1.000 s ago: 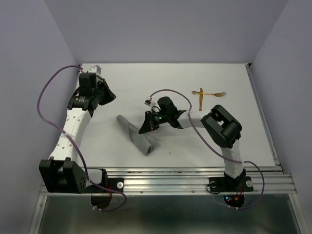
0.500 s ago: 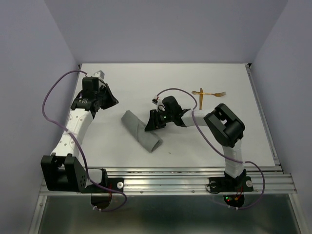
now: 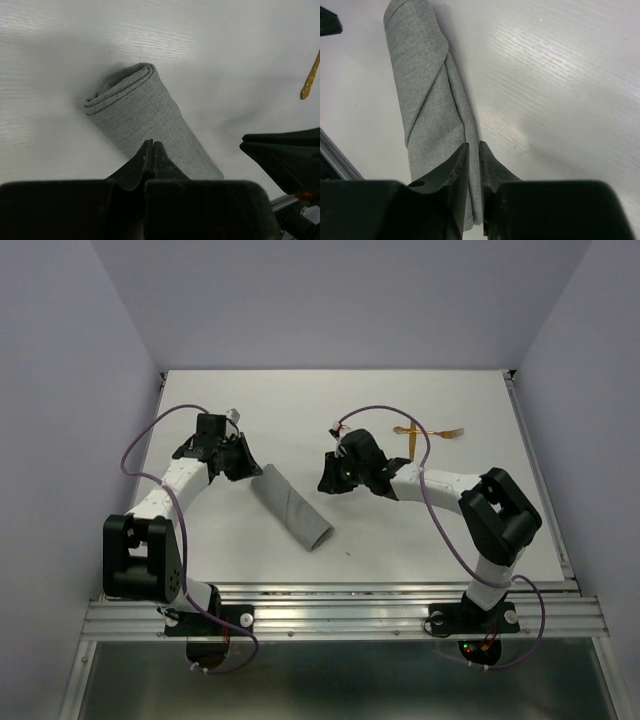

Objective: Fold the napkin into a case and place the utensils inside
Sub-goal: Turn over the smaller rectangle-folded napkin at the center of the board.

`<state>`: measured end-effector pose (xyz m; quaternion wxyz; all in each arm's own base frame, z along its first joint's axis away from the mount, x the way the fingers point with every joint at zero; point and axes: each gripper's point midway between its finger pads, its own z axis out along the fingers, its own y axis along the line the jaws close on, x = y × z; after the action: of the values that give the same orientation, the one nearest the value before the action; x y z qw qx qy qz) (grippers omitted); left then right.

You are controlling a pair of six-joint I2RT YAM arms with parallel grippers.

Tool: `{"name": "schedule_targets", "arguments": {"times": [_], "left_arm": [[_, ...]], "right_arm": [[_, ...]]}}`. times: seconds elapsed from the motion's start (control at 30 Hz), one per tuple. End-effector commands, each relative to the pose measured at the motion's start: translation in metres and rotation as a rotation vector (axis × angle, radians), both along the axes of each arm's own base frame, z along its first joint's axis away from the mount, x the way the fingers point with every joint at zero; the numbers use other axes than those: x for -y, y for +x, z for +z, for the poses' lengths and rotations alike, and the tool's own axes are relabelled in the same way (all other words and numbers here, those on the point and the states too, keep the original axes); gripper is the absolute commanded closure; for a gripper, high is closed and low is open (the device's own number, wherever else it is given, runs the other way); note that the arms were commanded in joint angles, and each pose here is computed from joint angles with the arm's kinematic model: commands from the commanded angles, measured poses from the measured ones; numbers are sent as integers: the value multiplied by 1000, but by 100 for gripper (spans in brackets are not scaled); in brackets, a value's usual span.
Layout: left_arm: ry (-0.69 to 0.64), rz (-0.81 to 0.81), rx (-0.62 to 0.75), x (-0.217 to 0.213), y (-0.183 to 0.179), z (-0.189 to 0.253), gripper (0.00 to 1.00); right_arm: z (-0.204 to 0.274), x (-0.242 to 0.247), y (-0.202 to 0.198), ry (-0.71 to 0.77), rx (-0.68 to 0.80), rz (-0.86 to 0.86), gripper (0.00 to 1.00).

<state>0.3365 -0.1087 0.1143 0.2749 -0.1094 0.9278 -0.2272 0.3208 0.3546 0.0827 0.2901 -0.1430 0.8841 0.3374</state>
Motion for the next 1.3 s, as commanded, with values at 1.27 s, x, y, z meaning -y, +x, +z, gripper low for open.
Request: {"name": "schedule_targets", "arguments": {"times": [1.27], "left_arm": [[32,180,-32,-9,35,-23,100]], "right_arm": [[-5,62,36,-538,288,-191,66]]}}
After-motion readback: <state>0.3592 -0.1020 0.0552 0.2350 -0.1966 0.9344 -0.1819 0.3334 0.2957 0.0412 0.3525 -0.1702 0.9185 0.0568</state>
